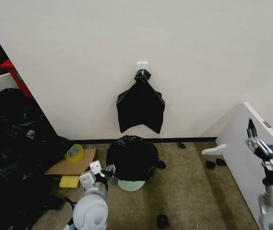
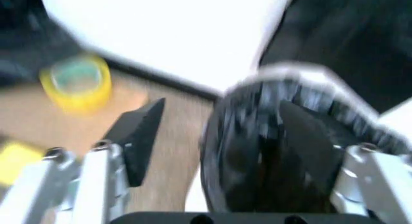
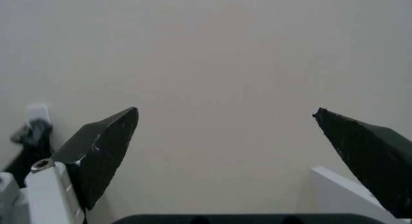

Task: Place the garbage bag over the trash bin.

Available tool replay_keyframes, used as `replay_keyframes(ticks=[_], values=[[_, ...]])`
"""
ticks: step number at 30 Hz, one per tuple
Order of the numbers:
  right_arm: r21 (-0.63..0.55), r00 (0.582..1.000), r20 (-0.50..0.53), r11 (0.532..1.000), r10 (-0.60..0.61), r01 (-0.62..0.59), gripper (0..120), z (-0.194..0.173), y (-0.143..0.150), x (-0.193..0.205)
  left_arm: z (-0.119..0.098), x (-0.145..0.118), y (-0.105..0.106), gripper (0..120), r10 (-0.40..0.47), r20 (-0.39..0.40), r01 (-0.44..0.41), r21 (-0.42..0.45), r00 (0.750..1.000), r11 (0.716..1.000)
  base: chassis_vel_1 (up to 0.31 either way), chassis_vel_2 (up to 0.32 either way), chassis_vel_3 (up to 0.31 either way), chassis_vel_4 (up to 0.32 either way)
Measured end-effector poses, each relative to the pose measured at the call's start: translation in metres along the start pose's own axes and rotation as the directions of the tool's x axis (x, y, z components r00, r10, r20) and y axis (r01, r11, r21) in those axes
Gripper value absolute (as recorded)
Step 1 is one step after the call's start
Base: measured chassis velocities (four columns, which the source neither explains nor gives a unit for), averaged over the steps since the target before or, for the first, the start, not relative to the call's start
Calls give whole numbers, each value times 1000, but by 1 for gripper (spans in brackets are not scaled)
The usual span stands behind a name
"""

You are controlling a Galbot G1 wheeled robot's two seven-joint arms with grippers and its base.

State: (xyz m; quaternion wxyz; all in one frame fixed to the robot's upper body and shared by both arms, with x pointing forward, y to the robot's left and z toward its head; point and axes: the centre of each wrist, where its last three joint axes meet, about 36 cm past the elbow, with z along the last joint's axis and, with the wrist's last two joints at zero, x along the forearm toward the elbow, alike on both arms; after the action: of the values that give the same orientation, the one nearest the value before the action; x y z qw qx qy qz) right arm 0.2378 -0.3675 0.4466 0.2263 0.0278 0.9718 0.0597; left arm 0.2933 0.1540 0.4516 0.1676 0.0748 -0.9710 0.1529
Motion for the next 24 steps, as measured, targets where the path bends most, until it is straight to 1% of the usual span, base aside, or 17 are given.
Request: replay_keyframes(ticks=[1,3,4,5,7,8,10,11,12,13,14,15,18,19,20,21,24], values=[[0,1000,0,1000,0,0,100,0,0,0,0,0,0,78,0,0,0,0,1000,1000,0,0,0,0],[44,1000,-14,999,-7,8,100,-1,2,8,5,12,1,88,18,138,-19,6,990,1000,0,0,0,0],[44,1000,-14,999,-7,8,100,-1,2,8,5,12,1,88,18,138,-19,6,990,1000,0,0,0,0],[75,1000,-24,997,-13,15,100,0,4,9,11,16,5,92,40,222,-43,5,974,999,0,0,0,0],[143,999,-49,989,-16,23,100,7,14,9,24,27,11,98,132,362,-132,-25,923,991,0,0,0,0],[143,999,-49,989,-16,23,100,7,14,9,24,27,11,98,132,362,-132,-25,923,991,0,0,0,0],[164,996,-81,985,-39,52,100,19,33,8,33,40,15,100,227,445,-222,-65,866,973,0,0,0,0],[135,993,-103,988,-59,73,100,26,48,7,33,46,18,100,266,481,-255,-88,836,963,0,0,0,0],[135,993,-103,988,-59,73,100,26,48,7,33,46,18,100,266,481,-255,-88,836,963,0,0,0,0],[112,990,-121,990,-70,84,100,29,60,5,31,50,20,100,284,499,-269,-104,819,957,0,0,0,0],[76,986,-141,992,-87,98,100,31,82,-1,26,58,22,100,314,536,-289,-134,784,948,0,0,0,0],[76,986,-141,992,-87,98,100,31,82,-1,26,58,22,100,314,536,-289,-134,784,948,0,0,0,0],[5,984,-137,993,-116,118,100,25,126,-16,18,65,23,100,323,584,-280,-166,745,946,0,0,0,0],[5,984,-137,993,-116,118,100,25,126,-16,18,65,23,100,323,584,-280,-166,745,946,0,0,0,0],[-23,979,-148,991,-137,135,100,17,146,-15,14,68,23,100,325,596,-277,-174,734,945,0,0,0,0],[-28,977,-155,989,-147,144,100,13,153,-14,13,69,23,100,327,600,-277,-178,730,944,0,0,0,0],[5,974,-152,985,-170,173,100,9,161,-10,10,63,24,100,357,598,-303,-193,717,933,0,0,0,0]])
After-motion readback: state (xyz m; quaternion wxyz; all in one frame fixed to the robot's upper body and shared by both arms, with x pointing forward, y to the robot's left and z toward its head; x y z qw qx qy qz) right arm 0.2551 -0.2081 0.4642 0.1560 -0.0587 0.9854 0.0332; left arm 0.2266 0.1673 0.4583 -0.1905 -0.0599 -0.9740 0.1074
